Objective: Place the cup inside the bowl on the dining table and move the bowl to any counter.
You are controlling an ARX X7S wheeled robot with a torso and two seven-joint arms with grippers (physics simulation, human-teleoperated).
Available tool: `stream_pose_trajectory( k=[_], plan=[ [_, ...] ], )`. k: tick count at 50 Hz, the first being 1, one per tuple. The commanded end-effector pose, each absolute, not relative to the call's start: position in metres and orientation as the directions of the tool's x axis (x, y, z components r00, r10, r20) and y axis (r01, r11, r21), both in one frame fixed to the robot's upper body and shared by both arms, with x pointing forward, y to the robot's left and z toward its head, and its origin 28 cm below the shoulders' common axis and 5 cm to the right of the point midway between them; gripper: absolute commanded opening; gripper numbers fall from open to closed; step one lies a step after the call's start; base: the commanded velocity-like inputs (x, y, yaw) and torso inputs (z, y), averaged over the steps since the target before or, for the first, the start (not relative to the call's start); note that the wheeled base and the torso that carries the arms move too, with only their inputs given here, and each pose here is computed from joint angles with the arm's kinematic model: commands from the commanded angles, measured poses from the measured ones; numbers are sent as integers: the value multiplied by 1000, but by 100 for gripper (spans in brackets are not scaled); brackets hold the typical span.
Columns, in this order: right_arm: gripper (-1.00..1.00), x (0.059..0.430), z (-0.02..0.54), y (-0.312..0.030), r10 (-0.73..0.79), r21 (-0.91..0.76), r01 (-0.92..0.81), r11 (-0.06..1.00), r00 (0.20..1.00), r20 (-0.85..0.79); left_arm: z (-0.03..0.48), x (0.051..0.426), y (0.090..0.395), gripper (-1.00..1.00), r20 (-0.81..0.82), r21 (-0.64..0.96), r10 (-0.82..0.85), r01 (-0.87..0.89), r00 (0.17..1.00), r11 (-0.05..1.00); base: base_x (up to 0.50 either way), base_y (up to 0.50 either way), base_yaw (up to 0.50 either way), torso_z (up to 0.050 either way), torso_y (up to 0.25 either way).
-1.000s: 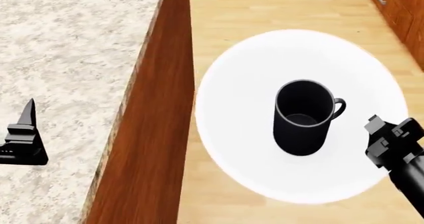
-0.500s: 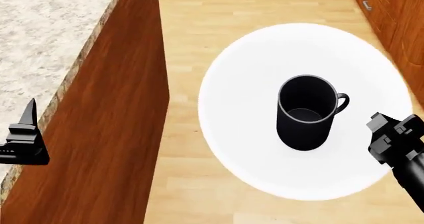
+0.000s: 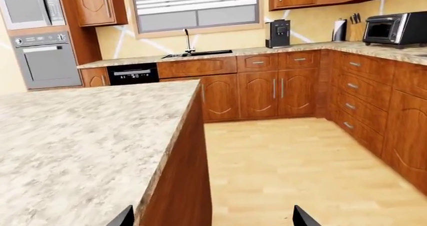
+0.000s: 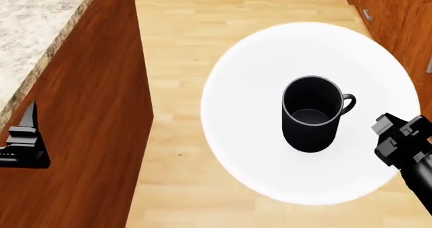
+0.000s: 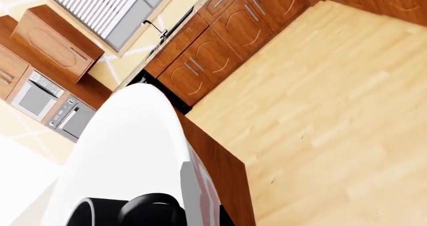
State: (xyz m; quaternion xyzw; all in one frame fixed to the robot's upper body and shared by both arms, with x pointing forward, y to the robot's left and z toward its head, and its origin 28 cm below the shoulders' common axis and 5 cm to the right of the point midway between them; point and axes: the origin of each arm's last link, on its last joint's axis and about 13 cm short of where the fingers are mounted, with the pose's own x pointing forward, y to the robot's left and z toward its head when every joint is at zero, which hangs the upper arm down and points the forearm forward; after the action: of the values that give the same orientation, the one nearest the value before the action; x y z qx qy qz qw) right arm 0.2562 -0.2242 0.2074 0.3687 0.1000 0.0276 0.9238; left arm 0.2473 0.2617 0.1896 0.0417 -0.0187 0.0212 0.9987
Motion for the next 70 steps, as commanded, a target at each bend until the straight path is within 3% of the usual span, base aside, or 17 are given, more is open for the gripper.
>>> stream_pose_trajectory(
  k=[1, 70],
  plan=[
    [-100, 256, 212, -225, 133, 699, -10, 715, 984, -122, 191, 248, 264, 100, 46, 78, 45, -49, 998, 996, 500, -152, 0, 0, 0],
    [-100, 256, 214, -223, 151, 714, -28, 699, 983, -109, 189, 248, 263, 100, 40, 89, 45, -48, 998, 995, 500, -150, 0, 0, 2]
  ],
)
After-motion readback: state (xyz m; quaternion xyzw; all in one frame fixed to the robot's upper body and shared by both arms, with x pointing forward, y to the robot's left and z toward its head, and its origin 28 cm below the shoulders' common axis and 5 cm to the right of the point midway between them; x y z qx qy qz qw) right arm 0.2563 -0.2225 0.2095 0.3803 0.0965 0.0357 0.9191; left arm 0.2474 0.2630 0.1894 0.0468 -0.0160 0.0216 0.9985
